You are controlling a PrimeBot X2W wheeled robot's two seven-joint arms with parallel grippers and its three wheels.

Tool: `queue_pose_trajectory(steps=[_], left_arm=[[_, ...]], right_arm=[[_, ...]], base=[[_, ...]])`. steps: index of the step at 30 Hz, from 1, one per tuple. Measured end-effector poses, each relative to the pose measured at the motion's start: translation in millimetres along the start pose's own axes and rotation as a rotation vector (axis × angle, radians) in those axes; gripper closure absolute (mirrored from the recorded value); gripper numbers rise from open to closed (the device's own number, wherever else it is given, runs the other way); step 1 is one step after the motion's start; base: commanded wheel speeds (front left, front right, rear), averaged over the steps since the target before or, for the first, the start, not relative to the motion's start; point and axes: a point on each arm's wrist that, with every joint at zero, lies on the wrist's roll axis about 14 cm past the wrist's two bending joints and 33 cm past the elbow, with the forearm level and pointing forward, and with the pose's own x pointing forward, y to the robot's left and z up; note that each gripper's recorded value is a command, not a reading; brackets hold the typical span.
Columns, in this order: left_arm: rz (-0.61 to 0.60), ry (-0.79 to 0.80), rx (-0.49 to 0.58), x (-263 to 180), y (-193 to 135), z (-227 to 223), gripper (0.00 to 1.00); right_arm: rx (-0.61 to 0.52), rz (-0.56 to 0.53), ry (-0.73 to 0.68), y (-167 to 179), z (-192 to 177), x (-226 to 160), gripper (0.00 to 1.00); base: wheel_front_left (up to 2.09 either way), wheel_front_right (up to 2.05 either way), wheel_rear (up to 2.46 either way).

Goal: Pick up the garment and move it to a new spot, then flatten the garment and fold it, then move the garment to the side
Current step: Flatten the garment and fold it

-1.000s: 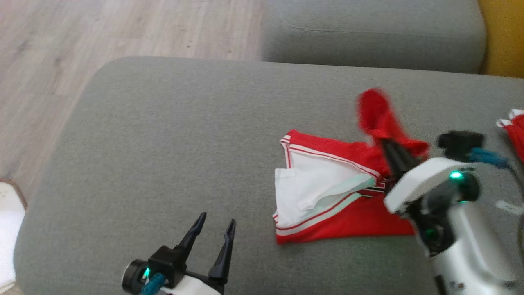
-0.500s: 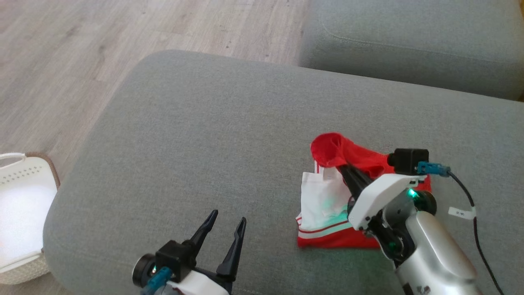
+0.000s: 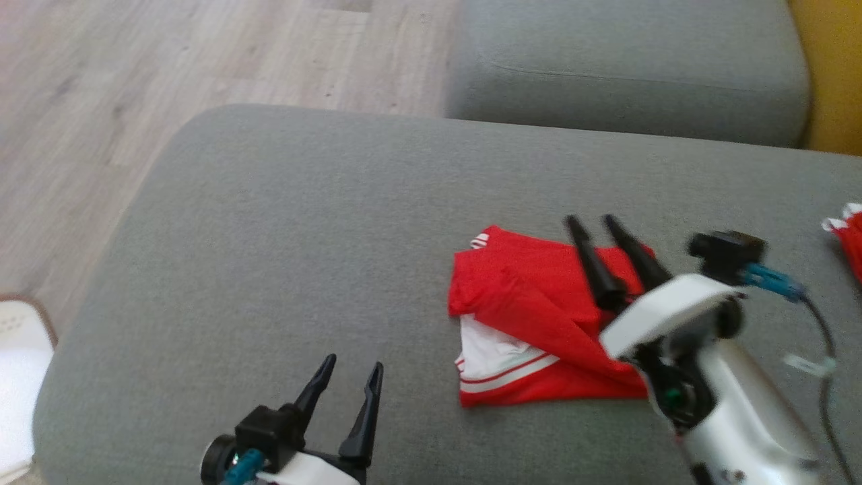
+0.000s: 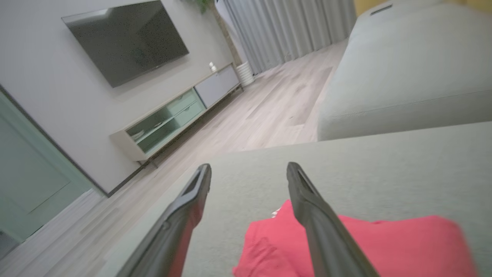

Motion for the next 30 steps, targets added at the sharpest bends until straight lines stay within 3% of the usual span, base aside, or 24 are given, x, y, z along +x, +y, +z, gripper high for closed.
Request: queue_pose_trajectory(steps=[6, 12, 13, 14, 15, 20, 25, 30], left_arm=[[0.007, -0.033, 0.000, 10.1, 1.6, 11.5, 0.00], [0.004, -0.042, 0.000, 13.3, 0.8, 14.8, 0.00], [0.005, -0.039, 0.000, 12.6, 0.8, 13.8, 0.00], [0.006, -0.038, -0.001, 12.0, 1.0, 13.5, 0.00], [0.008, -0.036, -0.001, 11.4, 1.5, 13.1, 0.00], [0.034, -0.030, -0.006, 7.6, 7.6, 10.8, 0.00], [0.042, -0.008, -0.017, 2.2, 7.3, 3.5, 0.00], [0.057, 0.033, -0.040, -3.2, 7.2, -8.9, 0.00]], right_arm=[[-0.054, -0.146, -0.093, -58.5, 12.9, -45.3, 0.00], [-0.072, -0.232, -0.120, -86.6, 9.0, -77.7, 0.00], [-0.063, -0.236, -0.106, -88.0, 4.5, -79.8, 0.24], [-0.056, -0.233, -0.083, -87.9, -1.3, -80.3, 0.96], [-0.052, -0.224, -0.062, -86.6, -5.8, -79.3, 1.00], [-0.033, -0.172, 0.132, -78.1, -39.8, -62.6, 1.00], [0.090, -0.121, 0.372, -64.0, -67.5, -31.6, 1.00], [0.106, -0.139, 0.534, -73.1, -84.0, -13.8, 1.00]], base=[[0.00, 0.00, 0.00], [0.00, 0.00, 0.00], [0.00, 0.00, 0.00], [0.00, 0.00, 0.00], [0.00, 0.00, 0.00], [0.00, 0.00, 0.00], [0.00, 0.00, 0.00], [0.00, 0.00, 0.00]])
